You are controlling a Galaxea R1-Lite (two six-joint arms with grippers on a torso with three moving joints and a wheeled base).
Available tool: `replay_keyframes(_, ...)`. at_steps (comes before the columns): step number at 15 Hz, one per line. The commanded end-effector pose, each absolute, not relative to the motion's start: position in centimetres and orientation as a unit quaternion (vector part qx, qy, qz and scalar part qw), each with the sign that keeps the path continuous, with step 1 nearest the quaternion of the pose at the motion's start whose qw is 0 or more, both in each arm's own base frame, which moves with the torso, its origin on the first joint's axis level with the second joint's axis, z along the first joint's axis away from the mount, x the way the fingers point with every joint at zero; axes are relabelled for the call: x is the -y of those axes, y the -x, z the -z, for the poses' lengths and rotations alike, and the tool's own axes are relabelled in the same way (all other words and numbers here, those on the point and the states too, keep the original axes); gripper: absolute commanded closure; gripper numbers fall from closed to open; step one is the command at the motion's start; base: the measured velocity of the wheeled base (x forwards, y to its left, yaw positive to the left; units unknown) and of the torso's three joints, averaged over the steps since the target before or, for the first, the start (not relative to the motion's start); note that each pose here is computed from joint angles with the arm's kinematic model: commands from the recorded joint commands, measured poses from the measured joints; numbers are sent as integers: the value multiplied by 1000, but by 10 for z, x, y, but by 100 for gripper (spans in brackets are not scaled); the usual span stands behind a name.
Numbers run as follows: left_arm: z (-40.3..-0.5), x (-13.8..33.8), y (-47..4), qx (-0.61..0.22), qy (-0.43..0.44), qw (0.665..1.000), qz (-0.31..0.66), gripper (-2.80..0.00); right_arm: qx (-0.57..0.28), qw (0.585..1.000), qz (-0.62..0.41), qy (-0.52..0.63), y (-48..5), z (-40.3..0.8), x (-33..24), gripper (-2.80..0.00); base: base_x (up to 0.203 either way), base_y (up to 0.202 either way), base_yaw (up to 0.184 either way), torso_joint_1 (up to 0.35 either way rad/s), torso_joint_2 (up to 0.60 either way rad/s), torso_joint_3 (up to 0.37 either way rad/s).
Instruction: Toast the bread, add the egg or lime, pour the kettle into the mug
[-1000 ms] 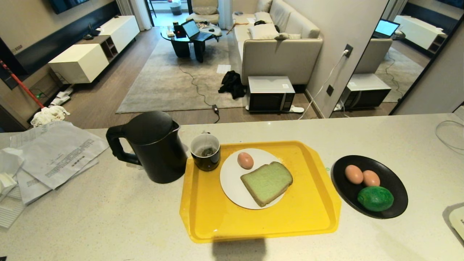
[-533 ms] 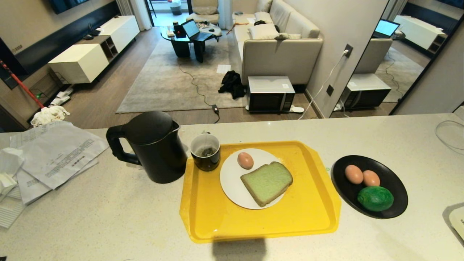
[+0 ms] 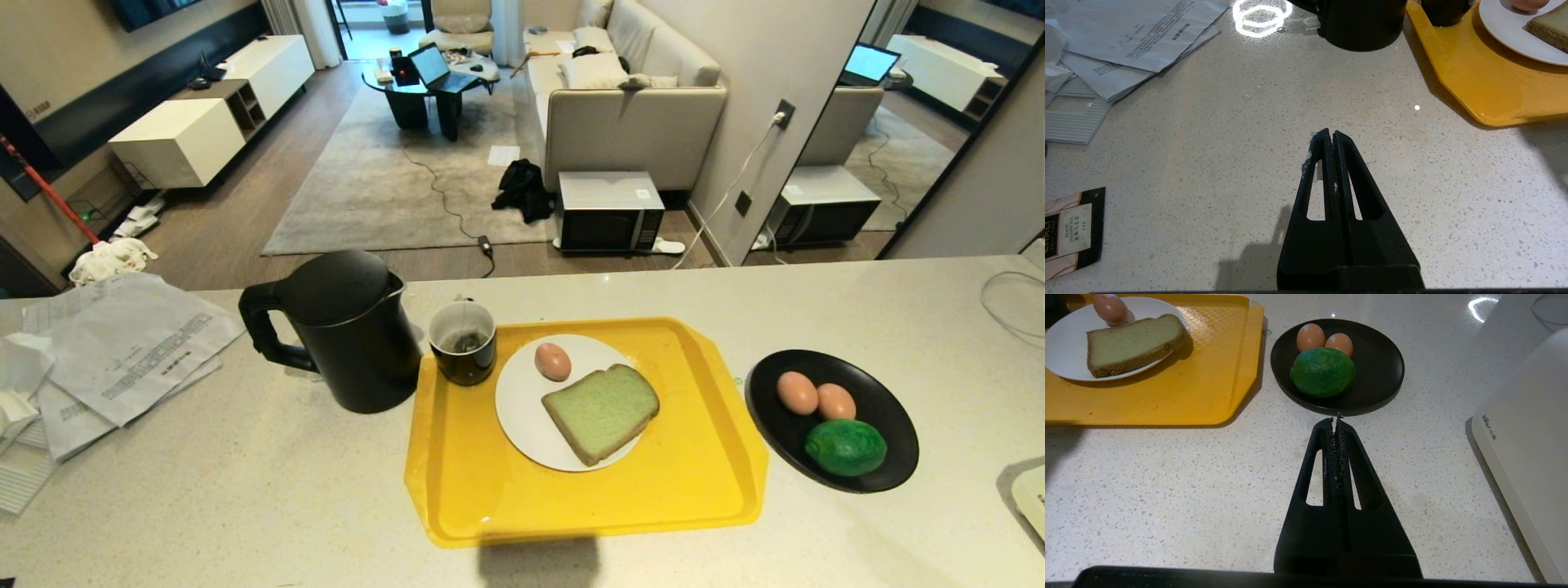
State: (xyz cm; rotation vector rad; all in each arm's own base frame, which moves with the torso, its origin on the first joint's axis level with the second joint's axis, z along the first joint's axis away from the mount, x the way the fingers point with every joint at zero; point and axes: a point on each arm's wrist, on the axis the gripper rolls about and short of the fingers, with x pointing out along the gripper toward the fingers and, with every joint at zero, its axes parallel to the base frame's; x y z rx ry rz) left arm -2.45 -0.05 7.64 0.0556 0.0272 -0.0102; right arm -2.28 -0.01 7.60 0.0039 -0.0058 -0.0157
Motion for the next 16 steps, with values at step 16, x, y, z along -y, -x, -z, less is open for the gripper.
replay_keyframes(16,-76,0,25,-13,-27,1000,3,0,3,1000,8,-2,23,-76,0,0,-69,0,-1,0,1,2)
